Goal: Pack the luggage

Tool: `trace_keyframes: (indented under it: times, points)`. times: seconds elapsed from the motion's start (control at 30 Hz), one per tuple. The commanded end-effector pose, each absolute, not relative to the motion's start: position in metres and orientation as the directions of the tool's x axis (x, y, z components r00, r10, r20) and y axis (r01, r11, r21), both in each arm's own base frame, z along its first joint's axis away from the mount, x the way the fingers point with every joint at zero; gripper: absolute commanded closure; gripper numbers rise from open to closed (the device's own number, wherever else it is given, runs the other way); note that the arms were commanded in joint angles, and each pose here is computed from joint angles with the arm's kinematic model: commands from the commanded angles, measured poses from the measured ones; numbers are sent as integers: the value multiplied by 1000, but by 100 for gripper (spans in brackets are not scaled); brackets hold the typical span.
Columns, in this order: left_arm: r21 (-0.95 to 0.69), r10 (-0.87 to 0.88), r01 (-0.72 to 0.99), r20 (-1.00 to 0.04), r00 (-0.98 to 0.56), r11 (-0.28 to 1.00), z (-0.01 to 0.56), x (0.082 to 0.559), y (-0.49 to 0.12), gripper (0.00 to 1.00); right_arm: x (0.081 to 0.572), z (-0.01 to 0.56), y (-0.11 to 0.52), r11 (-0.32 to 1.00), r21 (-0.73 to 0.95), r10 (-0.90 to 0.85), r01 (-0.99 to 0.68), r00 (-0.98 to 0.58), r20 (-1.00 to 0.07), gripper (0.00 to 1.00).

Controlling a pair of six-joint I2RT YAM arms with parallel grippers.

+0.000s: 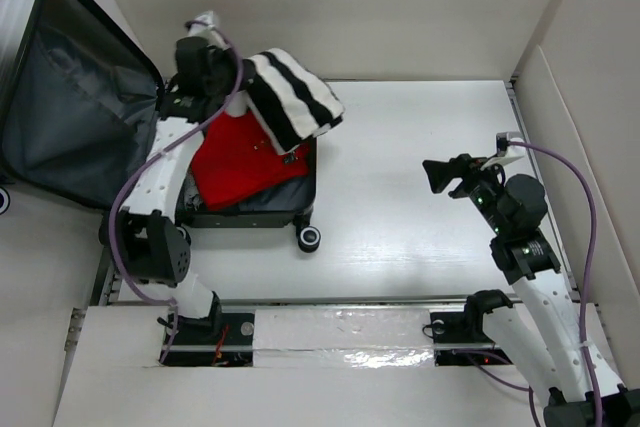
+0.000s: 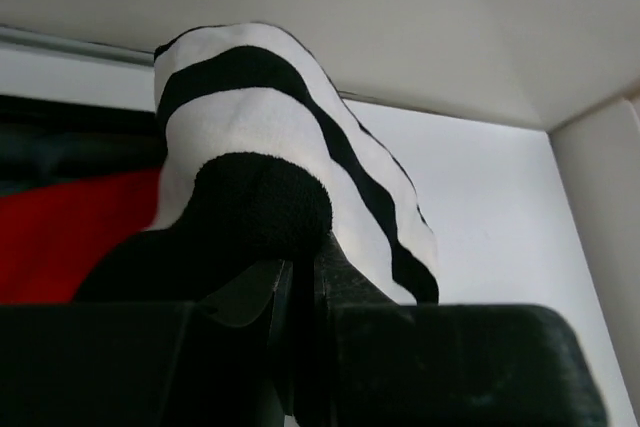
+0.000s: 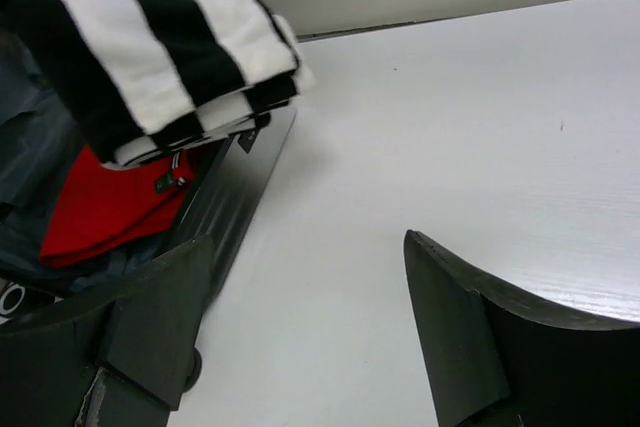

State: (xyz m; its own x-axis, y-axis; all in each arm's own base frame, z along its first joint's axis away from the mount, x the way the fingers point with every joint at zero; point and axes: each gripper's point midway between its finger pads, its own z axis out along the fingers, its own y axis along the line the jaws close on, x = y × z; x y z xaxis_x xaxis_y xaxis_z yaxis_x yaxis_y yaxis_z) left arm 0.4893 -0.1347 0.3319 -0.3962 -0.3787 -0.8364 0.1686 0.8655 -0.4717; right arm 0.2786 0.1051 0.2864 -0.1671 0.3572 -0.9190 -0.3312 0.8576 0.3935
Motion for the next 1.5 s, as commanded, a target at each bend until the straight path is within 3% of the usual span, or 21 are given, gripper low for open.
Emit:
trace_keyframes:
  times: [0.0, 0.17, 0.4, 0.6, 0.7, 0.8, 1.03, 1.23, 1.27, 1.3, 1.33, 1.4, 1.47]
  points:
    - [-499, -409, 167, -827, -386, 850, 317, 476, -91, 100, 281, 299, 104, 859, 363, 351, -360, -103, -931, 18]
    - [-552, -508, -21, -752, -420, 834, 248, 462, -22, 100, 280, 297, 105, 857, 358, 346, -371, -101, -933, 18]
    - [-578, -645, -305, -587, -489, 757, 167, 420, 24, 100, 277, 293, 110, 847, 349, 331, -401, -116, -936, 18]
    - [-389, -644, -551, -652, -401, 738, 159, 384, 75, 100, 273, 289, 118, 829, 344, 317, -442, -137, -939, 17]
    - [-362, -616, -557, -693, -375, 747, 168, 375, 82, 100, 270, 291, 117, 829, 340, 318, -444, -126, -940, 17]
    - [-356, -625, -560, -662, -414, 748, 158, 367, 76, 100, 268, 293, 118, 823, 341, 322, -454, -120, -939, 17]
    - [-495, -646, -423, -650, -400, 759, 187, 352, 42, 100, 266, 297, 120, 819, 334, 319, -466, -113, -941, 17]
    - [-478, -675, -481, -582, -453, 735, 149, 345, 40, 100, 264, 298, 119, 823, 327, 315, -464, -106, -943, 17]
    - [-477, -682, -493, -581, -445, 728, 146, 344, 41, 93, 264, 299, 118, 824, 326, 316, -462, -102, -943, 17]
    - [-472, -683, -501, -584, -438, 725, 145, 343, 43, 81, 264, 299, 118, 824, 326, 316, -462, -102, -943, 17]
    - [-457, -681, -517, -595, -427, 724, 145, 342, 48, 55, 264, 299, 118, 824, 327, 316, -462, -104, -943, 16]
    - [-443, -666, -519, -628, -403, 731, 160, 344, 54, 41, 264, 297, 120, 819, 327, 313, -472, -109, -943, 14]
    - [-432, -656, -533, -666, -355, 727, 178, 344, 63, 39, 265, 295, 124, 809, 327, 308, -488, -121, -943, 14]
